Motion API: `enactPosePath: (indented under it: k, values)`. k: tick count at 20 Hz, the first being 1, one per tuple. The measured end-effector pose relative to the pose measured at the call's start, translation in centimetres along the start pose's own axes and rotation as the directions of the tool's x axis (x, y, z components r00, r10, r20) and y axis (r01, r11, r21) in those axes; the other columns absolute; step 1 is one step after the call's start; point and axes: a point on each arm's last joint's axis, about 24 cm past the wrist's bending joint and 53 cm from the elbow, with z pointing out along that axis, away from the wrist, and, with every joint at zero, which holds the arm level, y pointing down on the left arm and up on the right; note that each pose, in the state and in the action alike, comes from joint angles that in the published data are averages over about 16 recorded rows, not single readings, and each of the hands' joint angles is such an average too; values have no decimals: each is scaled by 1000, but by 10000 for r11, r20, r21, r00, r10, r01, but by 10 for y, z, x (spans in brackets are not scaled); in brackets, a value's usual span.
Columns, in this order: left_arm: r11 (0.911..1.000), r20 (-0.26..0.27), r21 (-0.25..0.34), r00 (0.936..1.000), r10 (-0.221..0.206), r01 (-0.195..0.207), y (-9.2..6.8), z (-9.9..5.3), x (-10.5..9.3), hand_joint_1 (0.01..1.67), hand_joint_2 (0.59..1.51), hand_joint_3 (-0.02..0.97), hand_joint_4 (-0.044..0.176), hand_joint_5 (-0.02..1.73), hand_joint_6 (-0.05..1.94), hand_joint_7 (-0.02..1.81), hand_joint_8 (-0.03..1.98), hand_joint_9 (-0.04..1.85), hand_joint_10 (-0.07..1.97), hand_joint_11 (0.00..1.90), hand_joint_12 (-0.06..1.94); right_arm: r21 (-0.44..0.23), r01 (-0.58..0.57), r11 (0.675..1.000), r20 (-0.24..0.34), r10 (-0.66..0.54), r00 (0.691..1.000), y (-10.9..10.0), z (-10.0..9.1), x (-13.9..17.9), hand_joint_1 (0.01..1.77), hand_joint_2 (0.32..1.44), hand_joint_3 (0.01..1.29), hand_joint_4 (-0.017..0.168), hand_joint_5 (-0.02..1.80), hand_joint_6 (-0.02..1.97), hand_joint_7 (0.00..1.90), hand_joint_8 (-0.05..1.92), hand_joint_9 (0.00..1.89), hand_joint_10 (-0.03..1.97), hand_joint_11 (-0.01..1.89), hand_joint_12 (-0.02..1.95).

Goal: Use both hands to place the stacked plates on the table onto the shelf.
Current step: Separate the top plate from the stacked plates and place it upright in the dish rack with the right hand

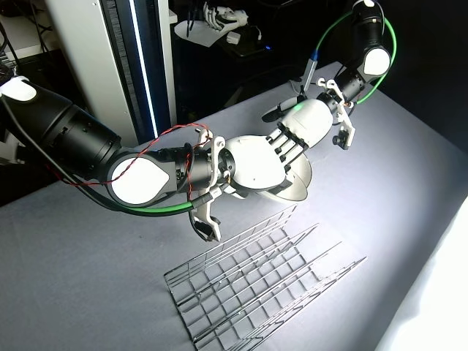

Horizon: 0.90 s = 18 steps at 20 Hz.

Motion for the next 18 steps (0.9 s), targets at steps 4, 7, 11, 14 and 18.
enactPosePath:
  k: [4,7,11,14,18]
  values:
    - [9999,19,-123,10000,-26,26,2,-7,-1,14,1057,16,-4,-11,-20,-11,-21,-8,-12,16,-2,-122,-66,9999,-9,66,10000,7,2,1,1559,939,12,5,834,1090,768,1004,676,1212,635,1652]
    - [9994,87,-343,9999,-52,55,7,-17,-5,15,1058,15,-2,-9,-18,-8,-13,-5,-8,16,0,-218,-149,9997,-16,148,9999,13,4,2,1551,939,12,5,835,1074,781,1001,695,1208,665,1659]
    - [9971,318,-745,9994,-100,124,15,-36,-15,15,1059,16,0,-5,-13,1,-4,2,-2,16,4,-325,-233,9992,-21,233,9997,21,7,2,1539,941,12,4,834,1088,796,1004,723,1212,708,1665]
    - [9936,547,-1111,9984,-122,182,22,-54,-26,15,1061,16,2,-1,-9,6,3,8,2,16,6,-372,-274,9989,-13,274,9996,25,8,1,1526,943,12,3,833,1097,807,1019,745,1221,741,1666]
    - [9849,904,-1701,9958,-157,309,32,-84,-41,15,1063,16,4,5,-4,14,12,15,5,16,6,-413,-367,9985,68,371,9993,32,8,-3,1508,946,12,3,840,1084,832,1022,783,1198,778,1645]
